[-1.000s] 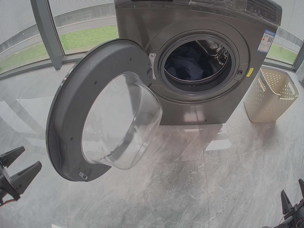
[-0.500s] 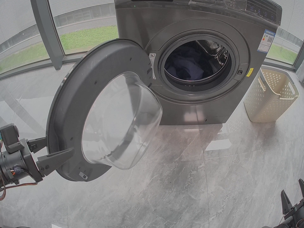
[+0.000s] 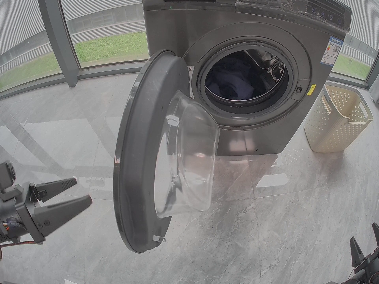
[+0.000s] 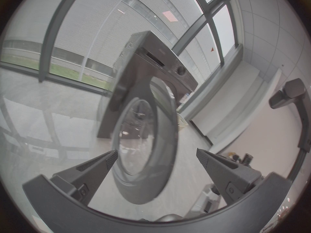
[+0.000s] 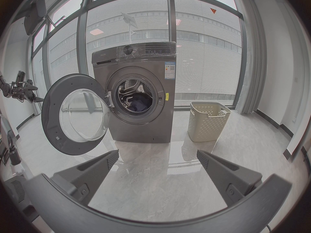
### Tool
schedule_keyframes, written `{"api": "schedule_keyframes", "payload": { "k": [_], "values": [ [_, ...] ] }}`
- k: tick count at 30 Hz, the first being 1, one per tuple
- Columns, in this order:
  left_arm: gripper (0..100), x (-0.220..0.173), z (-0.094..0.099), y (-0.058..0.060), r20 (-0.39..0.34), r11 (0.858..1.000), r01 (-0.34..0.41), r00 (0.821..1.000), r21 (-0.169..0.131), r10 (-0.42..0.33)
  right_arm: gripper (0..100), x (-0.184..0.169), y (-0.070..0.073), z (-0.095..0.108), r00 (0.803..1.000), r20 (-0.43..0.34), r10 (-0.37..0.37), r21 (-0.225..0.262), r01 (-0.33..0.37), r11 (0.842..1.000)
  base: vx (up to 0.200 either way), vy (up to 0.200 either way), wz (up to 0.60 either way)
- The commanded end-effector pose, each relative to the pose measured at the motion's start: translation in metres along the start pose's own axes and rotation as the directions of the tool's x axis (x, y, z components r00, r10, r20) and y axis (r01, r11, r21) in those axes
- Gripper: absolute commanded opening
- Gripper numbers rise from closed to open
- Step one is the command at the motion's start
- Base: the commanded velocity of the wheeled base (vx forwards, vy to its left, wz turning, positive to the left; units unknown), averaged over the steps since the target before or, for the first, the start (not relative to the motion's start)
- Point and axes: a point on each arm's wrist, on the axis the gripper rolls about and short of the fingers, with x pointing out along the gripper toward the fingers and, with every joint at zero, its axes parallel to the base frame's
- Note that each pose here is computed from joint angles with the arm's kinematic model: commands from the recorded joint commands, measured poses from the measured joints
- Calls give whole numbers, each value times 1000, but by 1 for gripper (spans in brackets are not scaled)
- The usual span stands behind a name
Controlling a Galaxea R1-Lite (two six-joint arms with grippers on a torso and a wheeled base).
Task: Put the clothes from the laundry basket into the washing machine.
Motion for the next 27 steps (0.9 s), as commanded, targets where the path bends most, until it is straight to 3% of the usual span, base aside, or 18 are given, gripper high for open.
{"api": "schedule_keyframes", "payload": {
  "k": [1,6,11,17,27],
  "values": [
    [100,2,6,19,45,981,-193,981,29,191,100,1,0,-5,1000,-10,0,0,0,1000,0,0,0],
    [100,17,-3,32,-39,970,-223,973,95,227,100,1,0,-5,1000,-10,0,0,0,1000,0,0,0],
    [100,39,-3,32,-97,979,-176,978,99,186,100,1,0,-5,1000,-8,0,0,0,1000,0,0,0],
    [100,66,2,33,-100,979,-169,978,112,181,100,1,0,-5,1000,-10,0,0,0,1000,0,0,0],
    [100,107,15,20,-102,984,-114,987,134,128,100,1,0,-5,1000,-10,0,0,0,1000,0,0,0]
  ]
}}
